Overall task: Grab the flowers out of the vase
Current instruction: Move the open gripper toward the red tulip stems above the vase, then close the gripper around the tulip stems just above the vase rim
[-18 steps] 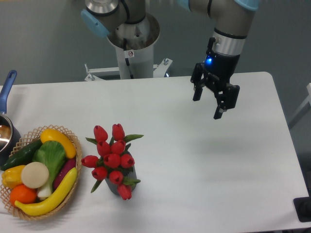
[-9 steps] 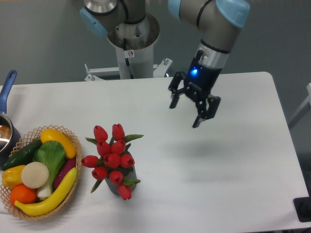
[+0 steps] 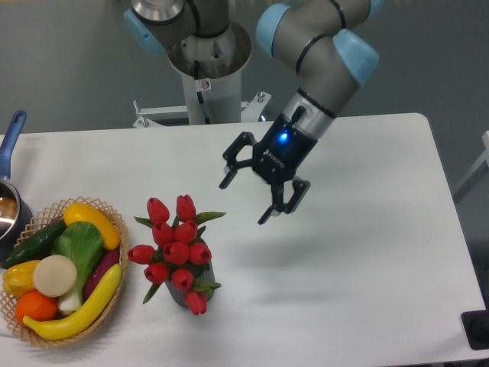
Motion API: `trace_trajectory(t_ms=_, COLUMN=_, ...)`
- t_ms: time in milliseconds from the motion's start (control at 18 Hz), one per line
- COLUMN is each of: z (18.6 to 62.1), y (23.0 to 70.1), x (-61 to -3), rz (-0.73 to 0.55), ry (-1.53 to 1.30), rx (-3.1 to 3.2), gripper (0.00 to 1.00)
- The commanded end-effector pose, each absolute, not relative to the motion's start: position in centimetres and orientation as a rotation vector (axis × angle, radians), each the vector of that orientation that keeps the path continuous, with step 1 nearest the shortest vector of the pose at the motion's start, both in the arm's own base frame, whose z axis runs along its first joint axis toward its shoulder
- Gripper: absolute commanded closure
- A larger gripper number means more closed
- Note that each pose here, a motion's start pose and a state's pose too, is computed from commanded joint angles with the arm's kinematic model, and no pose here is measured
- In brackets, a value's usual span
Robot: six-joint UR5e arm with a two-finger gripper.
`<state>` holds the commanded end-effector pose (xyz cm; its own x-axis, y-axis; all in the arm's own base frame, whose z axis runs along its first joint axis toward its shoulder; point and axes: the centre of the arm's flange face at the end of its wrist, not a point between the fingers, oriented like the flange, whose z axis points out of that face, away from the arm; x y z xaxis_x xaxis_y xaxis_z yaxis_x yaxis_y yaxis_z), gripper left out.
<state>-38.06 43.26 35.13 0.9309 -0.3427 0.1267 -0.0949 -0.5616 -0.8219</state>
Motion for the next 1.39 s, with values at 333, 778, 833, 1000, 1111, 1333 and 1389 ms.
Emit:
trace_trajectory(t_ms=333, z=34.9, y=45.0, x=-37.0, rz=-0.335, ry=0.362, rx=-2.143, gripper=0.0)
trace_trajectory(t_ms=778, z=33.7, y=48.4, x=-37.0, rz=-0.309, ry=0.396, rx=-2.121, gripper=0.0)
trace_trajectory(t_ms=833, z=33.4, y=48.9, x=-36.7, rz=-0.319, ry=0.403, rx=-2.122, gripper=0.0)
trace_trajectory(t_ms=1000, z=33.2, y=49.4, x=-36.5, rz=-0.323, ry=0.408, rx=-2.119, gripper=0.0)
trace_trajectory(t_ms=1111, z=32.9, y=49.8, x=-36.6, rz=-0.327, ry=0.412, rx=-2.119, gripper=0.0)
trace_trajectory(t_ms=1333, z=32.3, y=50.7, x=-35.9, rz=-0.345, ry=0.428, rx=-2.125, gripper=0.0)
trace_trajectory(t_ms=1389, z=32.3, y=50.8, x=-35.7, rz=-0.346, ry=0.433, rx=-2.127, gripper=0.0)
